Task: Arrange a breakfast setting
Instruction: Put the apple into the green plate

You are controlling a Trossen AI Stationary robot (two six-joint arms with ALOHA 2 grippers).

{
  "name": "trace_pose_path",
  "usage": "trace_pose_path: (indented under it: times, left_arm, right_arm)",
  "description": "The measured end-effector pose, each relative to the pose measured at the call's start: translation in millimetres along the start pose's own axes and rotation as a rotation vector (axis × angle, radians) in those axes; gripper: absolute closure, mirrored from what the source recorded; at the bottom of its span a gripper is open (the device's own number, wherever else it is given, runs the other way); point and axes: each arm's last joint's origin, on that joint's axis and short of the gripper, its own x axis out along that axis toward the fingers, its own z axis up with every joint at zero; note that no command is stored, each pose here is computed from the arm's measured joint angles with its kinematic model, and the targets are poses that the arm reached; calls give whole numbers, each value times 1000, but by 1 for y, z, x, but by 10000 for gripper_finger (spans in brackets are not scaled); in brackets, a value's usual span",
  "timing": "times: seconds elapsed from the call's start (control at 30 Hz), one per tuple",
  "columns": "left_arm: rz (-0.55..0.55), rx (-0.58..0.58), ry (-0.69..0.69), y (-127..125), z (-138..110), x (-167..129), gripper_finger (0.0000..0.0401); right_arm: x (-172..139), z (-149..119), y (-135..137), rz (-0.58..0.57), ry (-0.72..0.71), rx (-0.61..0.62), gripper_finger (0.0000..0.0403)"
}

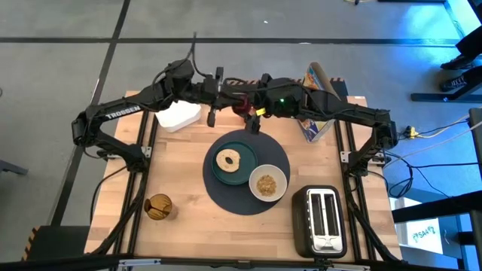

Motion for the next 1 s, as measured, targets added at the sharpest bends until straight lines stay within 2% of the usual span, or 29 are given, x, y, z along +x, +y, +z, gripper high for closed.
trace_pose_path:
  times: [0.17,0.27,0.37,0.57,0.83,1.0]
  left_arm:
    - [-3,-20,26,2,-5,0,396]
    - [8,-62,53,6,-8,-4,396]
    - [8,-119,104,7,-20,-3,396]
    - [-38,-194,195,-12,-77,5,396]
    - [-126,-146,97,-49,-142,13,396]
    - [-232,-192,118,-65,-181,30,396]
  right_arm:
    - [-3,2,0,16,-11,7,30]
    - [-4,0,-1,-12,13,52,23]
    - [-9,-3,-3,-18,46,81,28]
    - [-27,-8,-6,-42,120,150,51]
    - [-47,-1,-13,-64,64,196,82]
    - [-48,1,-13,-72,48,224,97]
